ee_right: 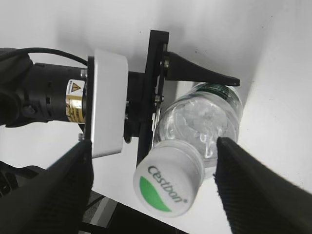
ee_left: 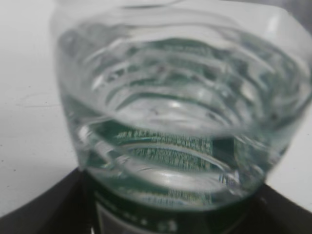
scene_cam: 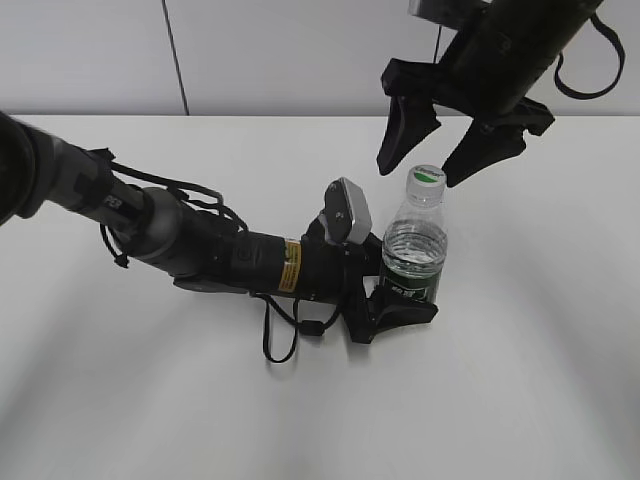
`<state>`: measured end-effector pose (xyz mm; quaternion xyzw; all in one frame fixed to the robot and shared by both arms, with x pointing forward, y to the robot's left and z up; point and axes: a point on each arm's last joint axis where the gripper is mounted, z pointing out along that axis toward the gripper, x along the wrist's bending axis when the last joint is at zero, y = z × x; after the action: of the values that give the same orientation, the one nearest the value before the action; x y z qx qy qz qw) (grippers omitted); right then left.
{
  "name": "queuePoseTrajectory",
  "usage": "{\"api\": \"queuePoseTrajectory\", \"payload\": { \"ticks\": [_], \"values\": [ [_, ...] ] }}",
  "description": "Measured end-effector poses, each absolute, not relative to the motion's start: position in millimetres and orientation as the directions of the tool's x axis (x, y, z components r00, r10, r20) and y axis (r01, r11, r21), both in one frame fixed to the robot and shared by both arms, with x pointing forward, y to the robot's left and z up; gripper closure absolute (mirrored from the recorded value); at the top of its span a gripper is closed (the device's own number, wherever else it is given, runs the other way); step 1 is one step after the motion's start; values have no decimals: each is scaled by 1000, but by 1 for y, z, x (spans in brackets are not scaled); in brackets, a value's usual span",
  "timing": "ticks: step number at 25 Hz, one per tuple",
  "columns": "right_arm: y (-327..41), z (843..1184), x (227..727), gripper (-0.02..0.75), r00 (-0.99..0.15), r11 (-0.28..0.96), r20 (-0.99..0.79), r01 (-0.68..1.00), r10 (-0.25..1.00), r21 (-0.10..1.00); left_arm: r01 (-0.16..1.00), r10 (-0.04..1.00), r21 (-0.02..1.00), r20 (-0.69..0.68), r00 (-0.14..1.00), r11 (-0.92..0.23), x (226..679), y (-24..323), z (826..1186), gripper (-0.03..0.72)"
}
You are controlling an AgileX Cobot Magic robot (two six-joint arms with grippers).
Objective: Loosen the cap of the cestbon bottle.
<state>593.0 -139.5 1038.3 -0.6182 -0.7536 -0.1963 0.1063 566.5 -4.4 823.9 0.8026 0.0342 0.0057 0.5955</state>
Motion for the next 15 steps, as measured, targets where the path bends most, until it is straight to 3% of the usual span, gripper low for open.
{"api": "queuePoseTrajectory", "payload": {
  "ticks": [10, 15],
  "values": [
    [-143, 1035, 592, 334, -224, 183, 365, 972, 904, 146, 48, 62, 956, -32, 998, -288, 566, -4, 824, 145],
    [-143, 1035, 590, 357, -246, 212, 362, 968, 899, 132, 48, 62, 956, -32, 998, -288, 567, -4, 824, 145]
  ]
}}
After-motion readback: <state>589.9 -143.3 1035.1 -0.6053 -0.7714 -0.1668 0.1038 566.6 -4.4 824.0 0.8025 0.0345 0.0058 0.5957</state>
